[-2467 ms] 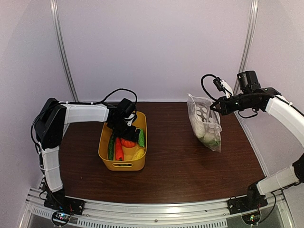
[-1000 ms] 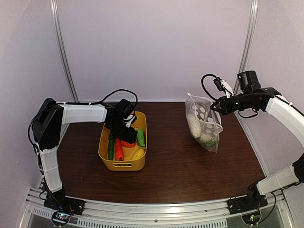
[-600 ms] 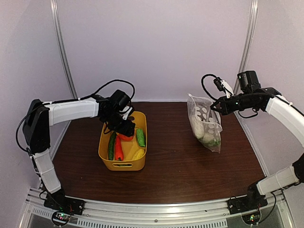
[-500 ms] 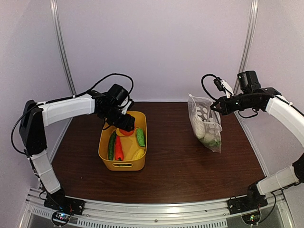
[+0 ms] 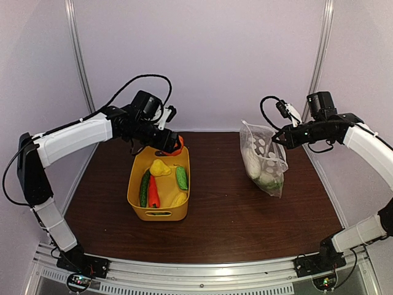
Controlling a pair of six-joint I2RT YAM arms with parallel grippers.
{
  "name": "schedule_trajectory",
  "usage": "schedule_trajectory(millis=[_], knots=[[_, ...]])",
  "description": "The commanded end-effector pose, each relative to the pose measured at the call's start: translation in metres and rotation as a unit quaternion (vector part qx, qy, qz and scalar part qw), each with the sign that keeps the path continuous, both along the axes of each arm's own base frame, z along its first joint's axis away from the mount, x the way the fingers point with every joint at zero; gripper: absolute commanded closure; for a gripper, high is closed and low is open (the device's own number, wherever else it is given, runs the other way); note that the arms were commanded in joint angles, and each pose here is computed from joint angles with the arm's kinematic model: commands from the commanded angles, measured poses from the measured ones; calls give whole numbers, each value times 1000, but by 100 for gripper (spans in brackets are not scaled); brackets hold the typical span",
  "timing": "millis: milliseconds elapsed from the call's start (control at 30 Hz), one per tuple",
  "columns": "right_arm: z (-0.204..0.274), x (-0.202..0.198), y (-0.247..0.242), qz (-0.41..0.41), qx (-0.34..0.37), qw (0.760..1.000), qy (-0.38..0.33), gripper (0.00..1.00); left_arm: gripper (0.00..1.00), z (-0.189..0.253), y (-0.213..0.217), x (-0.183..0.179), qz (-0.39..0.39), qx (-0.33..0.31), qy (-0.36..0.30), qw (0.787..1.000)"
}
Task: Place the food in the zip-top bag and seal the zipper
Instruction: Pick up the fake vegetable from the bin, then place the fake vegetable in the zipper food storage bag.
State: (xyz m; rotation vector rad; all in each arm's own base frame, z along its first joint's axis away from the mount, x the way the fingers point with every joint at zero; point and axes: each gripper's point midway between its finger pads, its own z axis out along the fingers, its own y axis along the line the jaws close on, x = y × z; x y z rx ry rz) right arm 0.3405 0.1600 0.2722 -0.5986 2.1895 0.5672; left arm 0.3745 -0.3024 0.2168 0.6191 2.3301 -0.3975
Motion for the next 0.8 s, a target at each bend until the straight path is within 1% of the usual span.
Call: schedule_trajectory(millis=[0, 67, 167, 233, 333, 467, 600, 767], knots=[[-10, 2, -2, 4, -10, 1000, 8, 100, 100, 74, -54, -3, -66, -97, -97, 988], [-11, 2, -1, 6, -9, 1000, 12, 100, 100, 99, -79, -16, -105, -142, -125, 976], [-14, 1, 1, 12, -8, 1000, 17, 100, 100, 136, -116, -38, -156, -200, -176, 951], [-16, 2, 2, 14, -6, 1000, 21, 100, 100, 157, -135, -49, -173, -235, -203, 935], [-16, 2, 3, 15, -6, 1000, 21, 100, 100, 183, -160, -61, -199, -288, -226, 909], [-15, 0, 4, 20, -3, 1000, 22, 100, 100, 185, -187, -67, -217, -335, -208, 893], [-14, -3, 7, 29, 6, 999, 25, 100, 100, 174, -211, -71, -235, -360, -179, 885], [-7, -7, 14, 44, 26, 998, 27, 100, 100, 169, -231, -76, -252, -410, -157, 862]])
